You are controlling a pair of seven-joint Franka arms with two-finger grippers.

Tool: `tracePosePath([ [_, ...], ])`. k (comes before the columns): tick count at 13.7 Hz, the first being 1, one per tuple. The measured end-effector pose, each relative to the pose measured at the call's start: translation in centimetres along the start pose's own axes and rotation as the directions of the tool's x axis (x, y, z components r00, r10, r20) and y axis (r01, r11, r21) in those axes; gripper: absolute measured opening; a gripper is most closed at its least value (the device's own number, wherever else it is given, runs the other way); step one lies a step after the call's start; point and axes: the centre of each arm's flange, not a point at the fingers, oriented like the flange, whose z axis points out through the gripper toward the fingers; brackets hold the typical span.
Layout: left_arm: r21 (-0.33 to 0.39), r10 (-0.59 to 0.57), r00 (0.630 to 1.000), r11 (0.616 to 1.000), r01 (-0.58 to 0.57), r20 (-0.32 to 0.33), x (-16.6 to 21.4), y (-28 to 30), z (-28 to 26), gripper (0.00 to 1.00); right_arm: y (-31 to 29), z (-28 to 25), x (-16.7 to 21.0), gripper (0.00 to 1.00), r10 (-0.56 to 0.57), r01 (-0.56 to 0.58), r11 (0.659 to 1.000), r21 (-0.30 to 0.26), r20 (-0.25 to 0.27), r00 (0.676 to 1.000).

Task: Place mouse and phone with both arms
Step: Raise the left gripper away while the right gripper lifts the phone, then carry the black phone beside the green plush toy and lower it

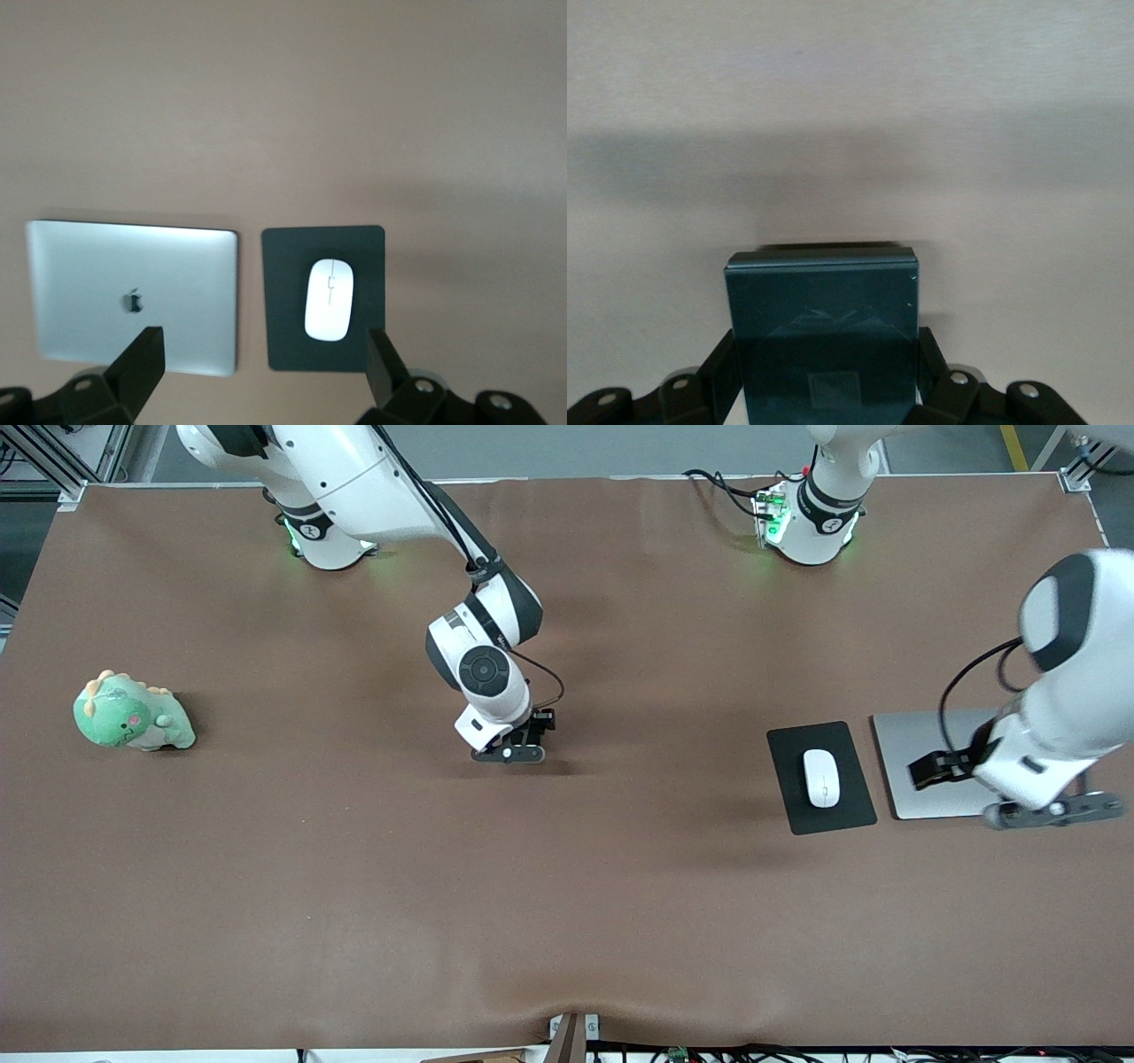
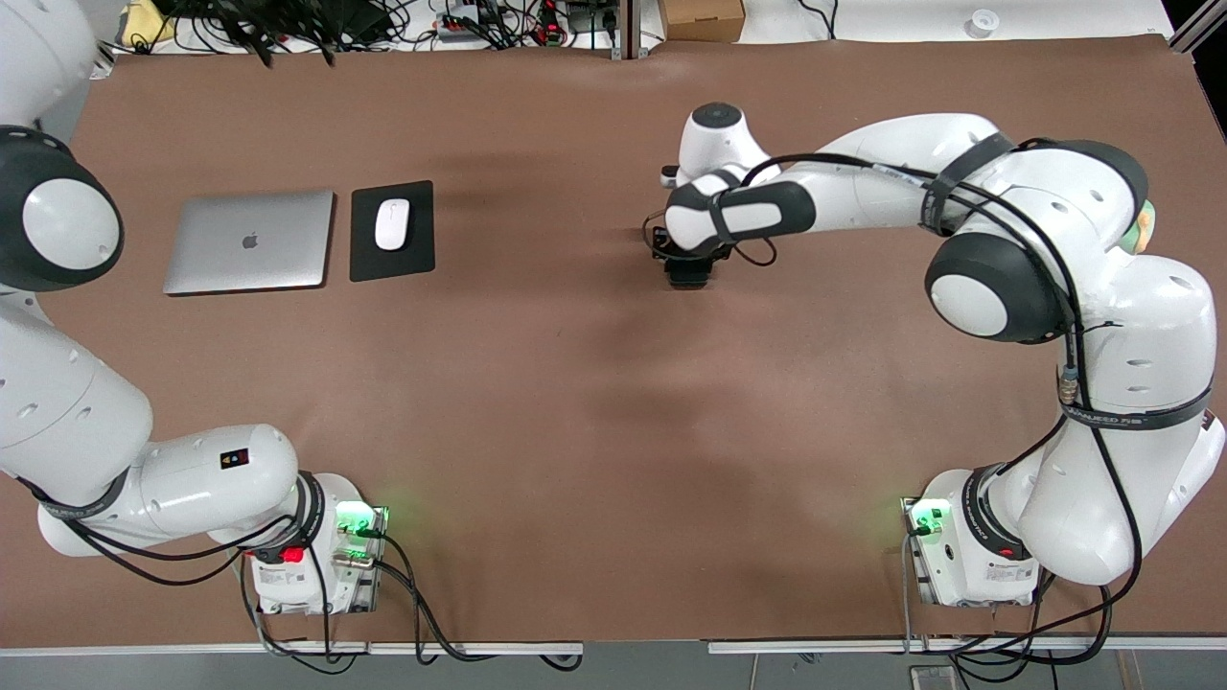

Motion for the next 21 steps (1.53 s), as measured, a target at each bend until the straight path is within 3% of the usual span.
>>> tracePosePath([
  [3, 0.001, -0.026, 0.996, 1.0, 0.027, -0.086, -0.4, -1.2, -6.6, 1.0, 2.0, -4.0, 0.6, 0.81, 0.03, -0.029, 0.999, -0.019, 0.05, 0.998],
  [5, 0.011, -0.03, 0.994, 0.999, 0.031, -0.108, -1.6, -1.3, -9.1, 1.0, 3.6, -6.3, 1.1, 0.81, 0.056, -0.054, 0.998, -0.022, 0.068, 0.996],
  [11, 0.014, -0.032, 0.996, 0.999, 0.033, -0.089, -2.5, -1.3, -10.0, 1.0, 12.1, -10.7, 4.9, 0.81, 0.152, -0.152, 0.988, -0.003, 0.094, 0.984],
  [18, -0.007, -0.075, 0.997, 0.997, 0.074, -0.035, -7.5, -2.6, -15.6, 1.0, 28.2, -11.8, 7.4, 0.81, 0.116, -0.124, 0.991, 0.055, 0.124, 0.985],
  [21, -0.034, 0.002, 1.0, 0.999, -0.002, 0.001, -9.1, -3.0, -16.6, 1.0, 32.2, -10.5, 7.3, 0.81, 0.089, -0.1, 0.993, 0.07, 0.146, 0.985],
])
